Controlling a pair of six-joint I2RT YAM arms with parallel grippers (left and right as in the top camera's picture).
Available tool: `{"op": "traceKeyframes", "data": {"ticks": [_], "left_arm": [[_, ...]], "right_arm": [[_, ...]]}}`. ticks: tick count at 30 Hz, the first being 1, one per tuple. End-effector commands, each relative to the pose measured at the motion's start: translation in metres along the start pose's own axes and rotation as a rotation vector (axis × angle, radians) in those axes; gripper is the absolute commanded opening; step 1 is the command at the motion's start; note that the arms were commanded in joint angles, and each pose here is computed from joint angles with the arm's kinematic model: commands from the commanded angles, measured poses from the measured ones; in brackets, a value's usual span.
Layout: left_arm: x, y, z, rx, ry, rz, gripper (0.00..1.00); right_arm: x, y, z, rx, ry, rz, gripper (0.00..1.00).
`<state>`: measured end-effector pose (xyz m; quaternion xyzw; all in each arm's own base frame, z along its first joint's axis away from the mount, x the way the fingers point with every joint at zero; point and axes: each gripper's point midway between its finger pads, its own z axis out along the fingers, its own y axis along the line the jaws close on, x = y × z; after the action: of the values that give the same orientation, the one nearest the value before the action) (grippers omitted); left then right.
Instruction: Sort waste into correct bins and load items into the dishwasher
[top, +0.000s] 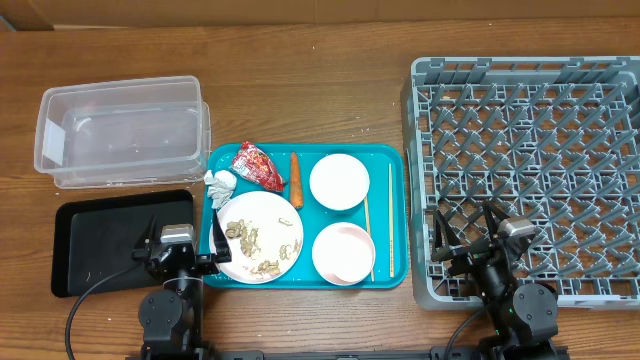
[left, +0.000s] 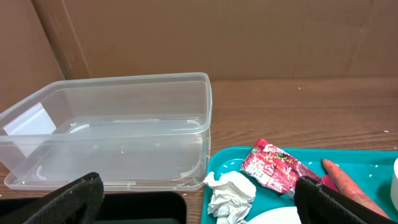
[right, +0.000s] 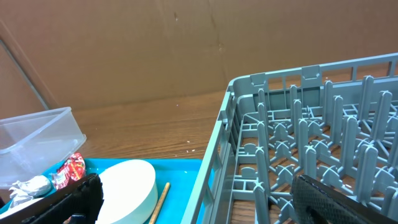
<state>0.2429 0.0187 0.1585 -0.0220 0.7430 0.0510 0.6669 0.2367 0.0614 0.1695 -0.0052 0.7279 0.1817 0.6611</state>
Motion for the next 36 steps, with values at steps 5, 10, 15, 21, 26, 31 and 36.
{"op": "traceKeyframes", "data": {"ticks": [5, 10, 15, 21, 26, 31, 36], "left_arm": [[0.001, 0.001, 0.0, -0.003, -0.008, 0.0, 1.0], [0.001, 0.001, 0.0, -0.003, -0.008, 0.0, 1.0], [0.001, 0.001, 0.0, -0.003, -0.008, 0.0, 1.0], [0.001, 0.001, 0.0, -0.003, -0.008, 0.0, 1.0], [0.001, 0.001, 0.0, -0.003, -0.008, 0.0, 1.0], [0.001, 0.001, 0.0, -0.003, -0.008, 0.0, 1.0], [0.0, -0.006, 0.0, 0.035, -0.013, -0.001, 1.0]], "right_arm": [[-0.001, -0.001, 0.0, 0.005, -0.01, 0.003, 1.0], [0.0, -0.001, 0.0, 0.005, -0.01, 0.003, 1.0], [-0.003, -0.01, -0.001, 0.053, -0.022, -0.012, 1.0], [-0.005, -0.008, -0.001, 0.045, -0.032, -0.004, 1.0], [0.001, 0.005, 0.0, -0.031, -0.003, -0.004, 1.0], [0.0, 0.015, -0.001, -0.087, 0.004, -0.005, 1.0], [-0.021, 0.03, -0.008, -0.149, -0.023, 0.057, 1.0]]}}
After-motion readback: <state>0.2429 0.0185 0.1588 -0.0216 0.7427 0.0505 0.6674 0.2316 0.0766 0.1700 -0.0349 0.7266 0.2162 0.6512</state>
